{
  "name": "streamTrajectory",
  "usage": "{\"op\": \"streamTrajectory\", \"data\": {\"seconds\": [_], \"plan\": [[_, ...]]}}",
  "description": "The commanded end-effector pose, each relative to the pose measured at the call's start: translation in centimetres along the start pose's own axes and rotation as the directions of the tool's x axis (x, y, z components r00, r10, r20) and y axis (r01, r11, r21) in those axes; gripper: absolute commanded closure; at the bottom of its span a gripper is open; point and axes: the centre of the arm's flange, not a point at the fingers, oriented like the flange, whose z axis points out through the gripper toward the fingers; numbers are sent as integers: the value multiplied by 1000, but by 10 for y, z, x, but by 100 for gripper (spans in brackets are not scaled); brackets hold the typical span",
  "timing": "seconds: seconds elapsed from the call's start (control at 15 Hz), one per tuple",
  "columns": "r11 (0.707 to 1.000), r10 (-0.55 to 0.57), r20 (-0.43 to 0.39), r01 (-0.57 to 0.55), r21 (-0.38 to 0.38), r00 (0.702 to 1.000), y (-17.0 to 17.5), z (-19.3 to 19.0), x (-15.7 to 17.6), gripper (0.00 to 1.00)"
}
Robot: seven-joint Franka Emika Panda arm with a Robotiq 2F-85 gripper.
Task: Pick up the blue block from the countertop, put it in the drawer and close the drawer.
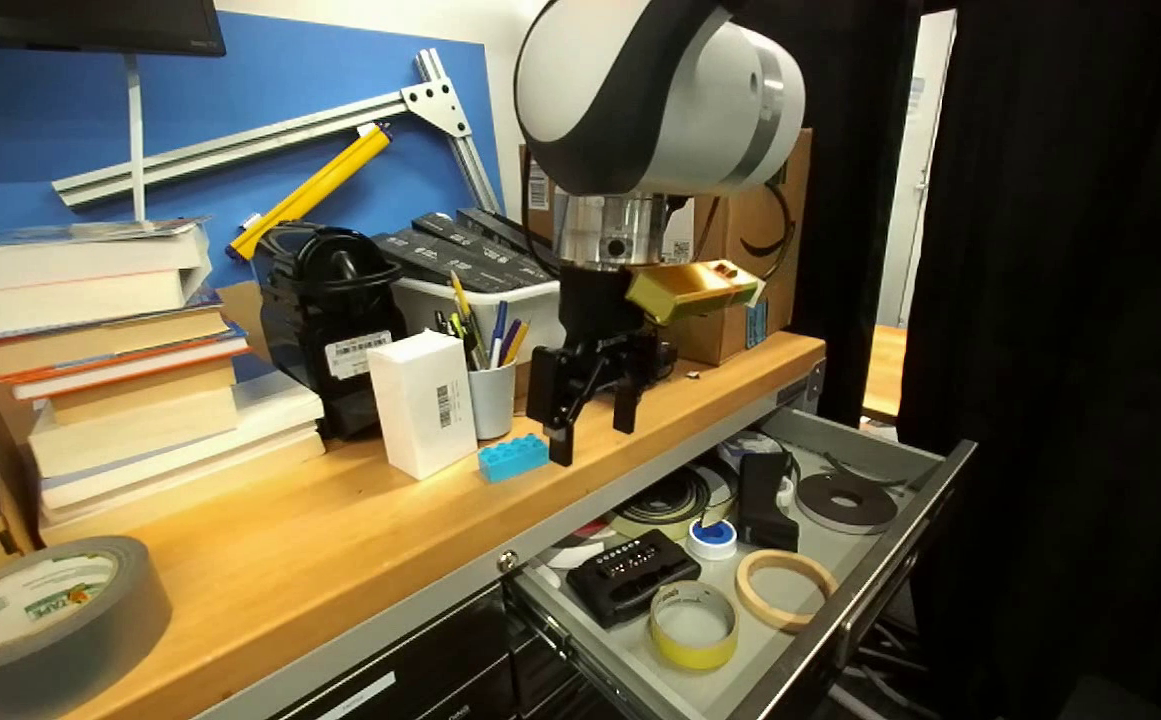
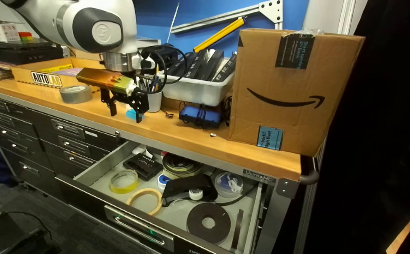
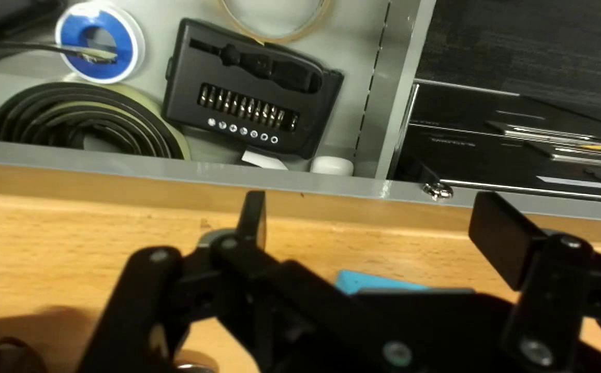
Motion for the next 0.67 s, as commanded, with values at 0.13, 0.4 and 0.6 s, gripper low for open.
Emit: {"op": "streamTrajectory", "data": {"seconds": [0.13,0.4,0.6], "plan": [[1000,-17,-35,16,-9,999,-22,14,45,0],[999,-20,-49,18,-39,999,-32,23,63,0],[998,-14,-59,10,-66,998,-36,30,73,0]]}}
